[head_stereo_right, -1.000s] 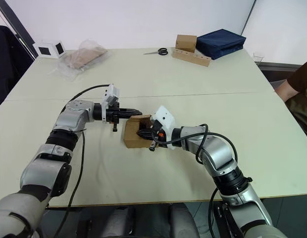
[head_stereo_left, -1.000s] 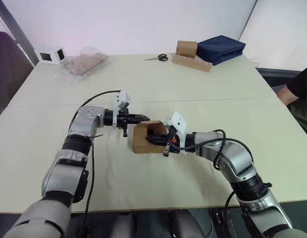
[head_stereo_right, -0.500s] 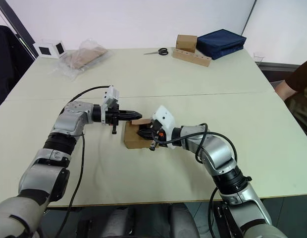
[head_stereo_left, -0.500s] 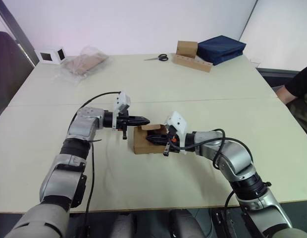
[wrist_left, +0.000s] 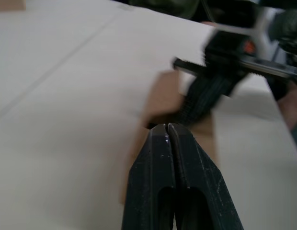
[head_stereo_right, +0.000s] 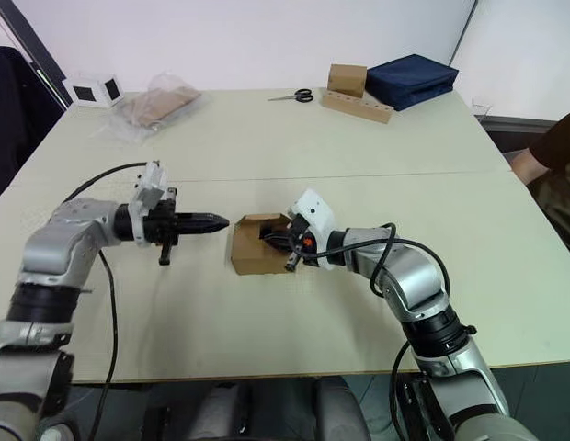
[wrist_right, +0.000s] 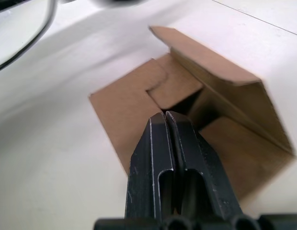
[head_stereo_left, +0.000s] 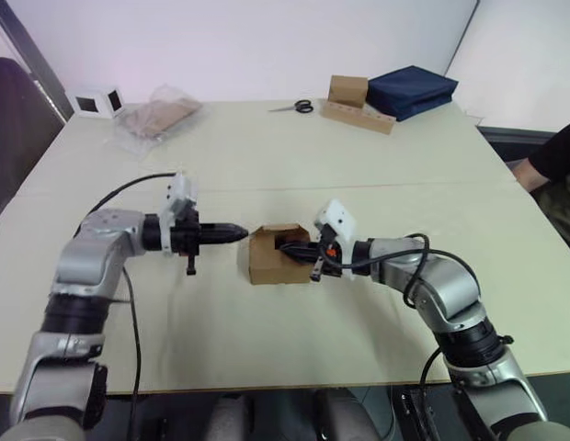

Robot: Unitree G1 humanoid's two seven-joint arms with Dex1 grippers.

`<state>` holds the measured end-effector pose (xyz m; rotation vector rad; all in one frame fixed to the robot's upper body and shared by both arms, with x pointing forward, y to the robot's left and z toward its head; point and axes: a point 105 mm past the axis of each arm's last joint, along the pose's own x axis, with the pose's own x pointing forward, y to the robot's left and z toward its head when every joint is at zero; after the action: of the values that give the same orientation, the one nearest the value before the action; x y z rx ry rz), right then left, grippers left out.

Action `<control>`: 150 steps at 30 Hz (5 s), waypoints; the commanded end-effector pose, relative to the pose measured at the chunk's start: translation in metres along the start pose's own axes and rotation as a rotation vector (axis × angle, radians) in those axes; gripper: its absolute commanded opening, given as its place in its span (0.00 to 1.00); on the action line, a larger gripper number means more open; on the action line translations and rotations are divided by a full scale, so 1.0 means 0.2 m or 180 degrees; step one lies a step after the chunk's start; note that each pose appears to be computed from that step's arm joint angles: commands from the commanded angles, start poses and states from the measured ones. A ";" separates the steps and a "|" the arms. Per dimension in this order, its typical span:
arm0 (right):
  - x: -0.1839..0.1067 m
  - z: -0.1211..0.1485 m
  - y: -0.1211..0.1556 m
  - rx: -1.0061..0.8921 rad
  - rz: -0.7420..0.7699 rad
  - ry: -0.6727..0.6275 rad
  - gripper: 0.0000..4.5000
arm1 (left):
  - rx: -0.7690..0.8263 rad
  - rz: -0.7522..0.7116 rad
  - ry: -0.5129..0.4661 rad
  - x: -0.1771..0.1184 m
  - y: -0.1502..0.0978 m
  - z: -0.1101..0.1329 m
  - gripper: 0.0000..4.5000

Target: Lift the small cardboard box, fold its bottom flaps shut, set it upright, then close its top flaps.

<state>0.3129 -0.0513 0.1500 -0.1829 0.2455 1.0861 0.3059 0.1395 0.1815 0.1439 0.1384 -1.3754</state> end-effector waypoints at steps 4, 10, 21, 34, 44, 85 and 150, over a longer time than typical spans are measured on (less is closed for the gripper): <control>-0.06 0.05 -0.02 -0.0074 -0.0073 -0.0081 0.00 | 0.0082 -0.0017 -0.0083 0.08 -0.07 0.02 0.01; -0.10 0.07 -0.02 -0.0120 -0.0108 -0.0087 0.00 | 0.0020 0.0104 0.0043 0.12 -0.03 -0.10 0.01; -0.18 0.26 -0.09 -0.0304 -0.0236 -0.0315 0.00 | 0.0035 0.0201 0.0066 0.13 -0.01 -0.13 0.01; 0.07 0.31 -0.09 -0.0266 0.0188 -0.0417 0.00 | 0.0064 0.0204 0.0037 0.16 0.00 -0.12 0.01; 0.11 0.17 -0.02 -0.0151 0.0378 -0.0203 0.00 | 0.0087 0.0069 0.0056 0.13 -0.06 -0.11 0.01; -0.02 0.07 0.13 -0.0281 0.0331 0.0096 0.00 | 0.0345 0.0150 -0.0054 0.35 0.24 -0.04 0.01; -0.13 0.17 -0.01 -0.0171 -0.0143 -0.0172 0.00 | 0.0425 0.0240 0.0245 0.26 0.09 -0.19 0.01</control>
<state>0.3115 -0.0666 0.1850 -0.1795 0.1983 1.0466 0.3328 0.0972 0.1423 0.2811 0.0745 -1.3297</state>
